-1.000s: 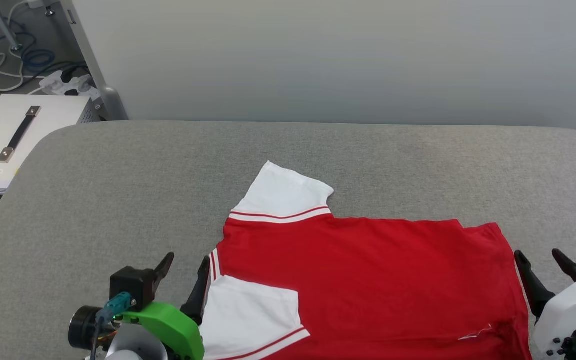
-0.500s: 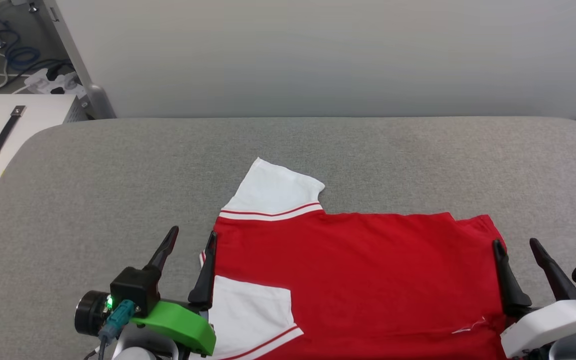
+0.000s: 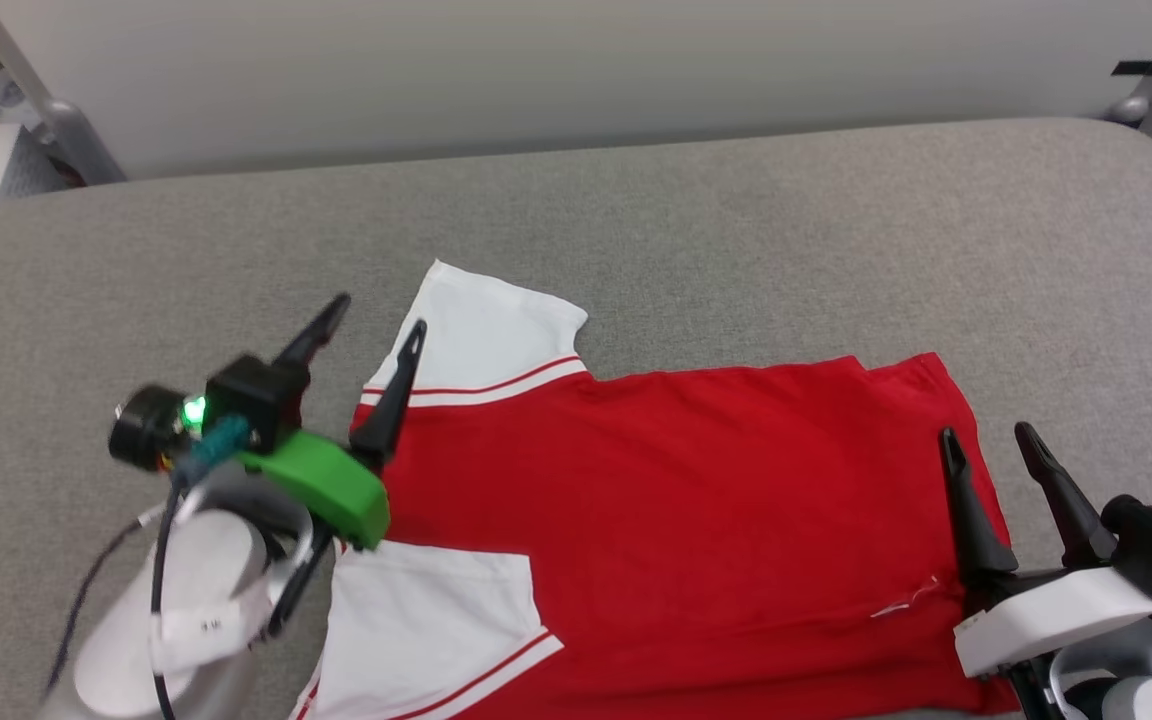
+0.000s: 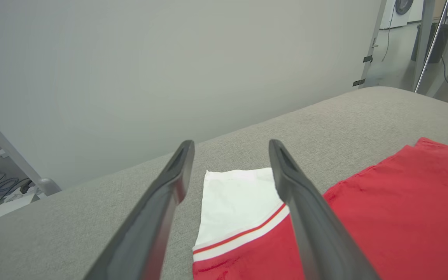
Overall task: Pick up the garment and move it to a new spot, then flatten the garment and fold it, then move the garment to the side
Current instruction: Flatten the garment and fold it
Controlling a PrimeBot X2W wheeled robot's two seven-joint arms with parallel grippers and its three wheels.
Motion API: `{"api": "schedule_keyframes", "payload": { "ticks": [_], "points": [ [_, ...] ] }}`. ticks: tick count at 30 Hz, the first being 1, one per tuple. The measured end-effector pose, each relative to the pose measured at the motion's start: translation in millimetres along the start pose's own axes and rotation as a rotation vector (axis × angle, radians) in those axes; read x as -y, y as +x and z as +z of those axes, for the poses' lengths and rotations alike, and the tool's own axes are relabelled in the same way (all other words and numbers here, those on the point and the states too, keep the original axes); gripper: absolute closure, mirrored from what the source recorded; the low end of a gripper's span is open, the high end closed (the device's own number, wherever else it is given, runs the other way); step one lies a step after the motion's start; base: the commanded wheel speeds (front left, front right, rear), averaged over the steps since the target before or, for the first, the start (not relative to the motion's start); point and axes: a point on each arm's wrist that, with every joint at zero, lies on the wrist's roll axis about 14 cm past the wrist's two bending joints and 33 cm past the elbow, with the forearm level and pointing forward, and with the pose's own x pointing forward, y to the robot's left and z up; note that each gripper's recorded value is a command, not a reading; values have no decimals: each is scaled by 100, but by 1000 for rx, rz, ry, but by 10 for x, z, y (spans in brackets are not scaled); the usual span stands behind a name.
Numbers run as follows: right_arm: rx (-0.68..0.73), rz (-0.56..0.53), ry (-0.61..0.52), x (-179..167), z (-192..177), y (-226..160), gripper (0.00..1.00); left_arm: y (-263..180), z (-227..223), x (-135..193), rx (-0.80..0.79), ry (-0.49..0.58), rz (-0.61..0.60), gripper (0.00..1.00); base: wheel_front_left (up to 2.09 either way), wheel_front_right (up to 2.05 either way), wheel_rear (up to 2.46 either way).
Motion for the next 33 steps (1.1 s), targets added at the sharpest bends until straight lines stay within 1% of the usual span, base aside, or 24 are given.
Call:
{"api": "schedule_keyframes", "payload": {
  "ticks": [5,9,10,12,14,17,20,23,27,31,33],
  "points": [
    [-9,-8,1,23,-69,120,0,567,117,-167,-79,104,-90,0,0,0,0],
    [-18,-12,2,34,-131,220,0,941,-19,-313,-250,172,-129,0,0,0,0],
    [-23,-13,-3,38,-153,243,0,1027,-54,-343,-291,172,-137,0,0,0,0],
    [-24,-16,-6,51,-166,289,0,1139,-188,-384,-391,168,-155,0,0,0,0],
    [-20,-23,-10,79,-161,325,0,1174,-445,-397,-543,161,-180,0,0,0,0],
    [-21,-36,-15,115,-169,351,0,1166,-795,-455,-741,86,-188,0,0,0,0],
    [-30,-47,-17,142,-208,372,0,1136,-1092,-511,-897,52,-191,0,0,0,0],
    [-40,-54,-21,166,-254,388,0,1180,-1294,-495,-959,21,-200,0,0,0,0],
    [-60,-74,-29,233,-328,387,0,1288,-1496,-469,-982,-21,-203,0,0,0,0],
    [-80,-94,-37,300,-389,377,0,1283,-1734,-456,-1039,-18,-207,0,0,0,0],
    [-79,-100,-43,326,-385,383,0,1316,-1765,-449,-1046,-17,-209,0,0,0,0]
  ]
}}
